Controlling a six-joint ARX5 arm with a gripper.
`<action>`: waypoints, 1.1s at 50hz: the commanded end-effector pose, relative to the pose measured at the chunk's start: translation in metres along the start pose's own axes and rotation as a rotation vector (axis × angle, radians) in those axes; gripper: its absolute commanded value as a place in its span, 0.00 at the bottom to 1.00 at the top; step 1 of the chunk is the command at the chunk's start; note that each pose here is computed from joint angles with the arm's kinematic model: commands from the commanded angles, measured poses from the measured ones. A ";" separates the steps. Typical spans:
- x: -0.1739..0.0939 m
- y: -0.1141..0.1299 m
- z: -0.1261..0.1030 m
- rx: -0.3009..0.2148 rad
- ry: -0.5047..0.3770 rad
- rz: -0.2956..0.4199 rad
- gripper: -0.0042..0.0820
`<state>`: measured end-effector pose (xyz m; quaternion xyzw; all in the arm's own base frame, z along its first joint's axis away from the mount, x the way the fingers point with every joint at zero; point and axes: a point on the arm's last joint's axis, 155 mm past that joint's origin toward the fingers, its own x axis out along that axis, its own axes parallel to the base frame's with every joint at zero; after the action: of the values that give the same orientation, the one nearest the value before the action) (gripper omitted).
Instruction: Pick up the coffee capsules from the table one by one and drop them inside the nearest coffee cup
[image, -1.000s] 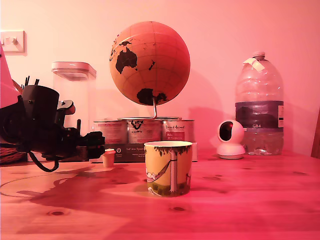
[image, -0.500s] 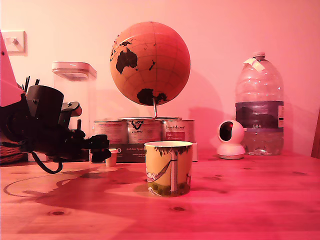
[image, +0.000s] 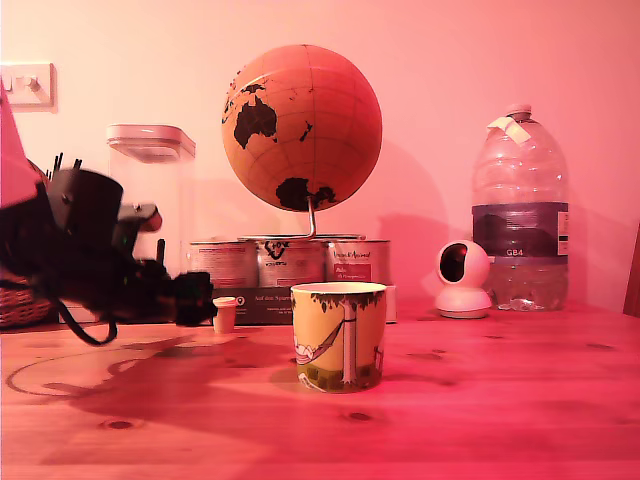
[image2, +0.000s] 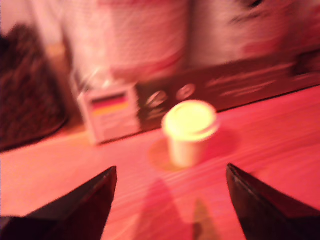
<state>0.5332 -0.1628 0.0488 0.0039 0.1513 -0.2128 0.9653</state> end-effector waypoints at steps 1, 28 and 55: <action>-0.004 -0.008 0.002 0.012 -0.008 -0.024 0.77; -0.004 -0.012 0.002 0.029 -0.010 -0.035 0.77; 0.000 -0.017 0.001 0.009 -0.030 -0.045 0.77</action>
<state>0.5297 -0.1773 0.0604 0.0036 0.1299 -0.2337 0.9636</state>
